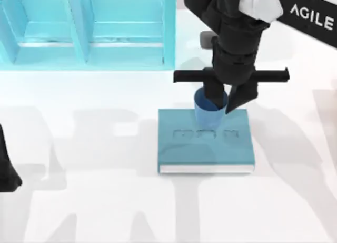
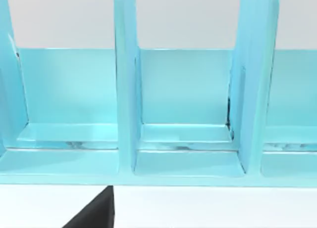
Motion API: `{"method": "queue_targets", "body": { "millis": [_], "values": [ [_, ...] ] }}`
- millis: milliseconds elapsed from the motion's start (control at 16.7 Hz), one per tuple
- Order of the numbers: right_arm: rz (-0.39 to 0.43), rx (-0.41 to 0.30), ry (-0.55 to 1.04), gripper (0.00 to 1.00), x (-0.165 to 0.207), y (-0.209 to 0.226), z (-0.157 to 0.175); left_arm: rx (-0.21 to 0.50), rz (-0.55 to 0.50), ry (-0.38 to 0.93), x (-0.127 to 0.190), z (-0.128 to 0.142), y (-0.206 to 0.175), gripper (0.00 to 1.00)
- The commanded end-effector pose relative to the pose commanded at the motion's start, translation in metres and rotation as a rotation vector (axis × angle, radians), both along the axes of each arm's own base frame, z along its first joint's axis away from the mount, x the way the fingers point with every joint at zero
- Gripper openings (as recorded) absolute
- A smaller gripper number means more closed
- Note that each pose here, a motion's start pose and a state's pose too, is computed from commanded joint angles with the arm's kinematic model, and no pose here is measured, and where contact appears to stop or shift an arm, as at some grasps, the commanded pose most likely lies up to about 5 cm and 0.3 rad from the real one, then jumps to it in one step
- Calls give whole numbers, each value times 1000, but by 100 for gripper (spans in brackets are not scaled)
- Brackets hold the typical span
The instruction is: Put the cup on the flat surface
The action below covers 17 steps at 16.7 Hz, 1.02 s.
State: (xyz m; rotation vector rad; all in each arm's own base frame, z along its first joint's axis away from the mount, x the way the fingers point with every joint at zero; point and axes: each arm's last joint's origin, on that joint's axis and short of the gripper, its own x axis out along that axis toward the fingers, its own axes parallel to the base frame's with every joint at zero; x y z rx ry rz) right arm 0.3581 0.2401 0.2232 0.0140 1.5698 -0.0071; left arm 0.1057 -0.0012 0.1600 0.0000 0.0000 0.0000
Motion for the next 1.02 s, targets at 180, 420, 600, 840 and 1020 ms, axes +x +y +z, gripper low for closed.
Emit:
{"method": "queue_targets", "body": {
  "millis": [180,420,600,840,1020],
  "values": [
    [-2,2,-1,0,0,-1,5,0,0,0,0,0,0,100],
    [2,-3,7,0,3,-1,2,0,0,0,0,0,0,100],
    [11,-10,26,0,21,-9,1,0,0,0,0,0,0,100],
    [10,6,19,0,62,-38,10,0,0,0,0,0,0,100],
    [7,26,-16,0,90,-72,22,0,0,0,0,0,0,100]
  ]
}}
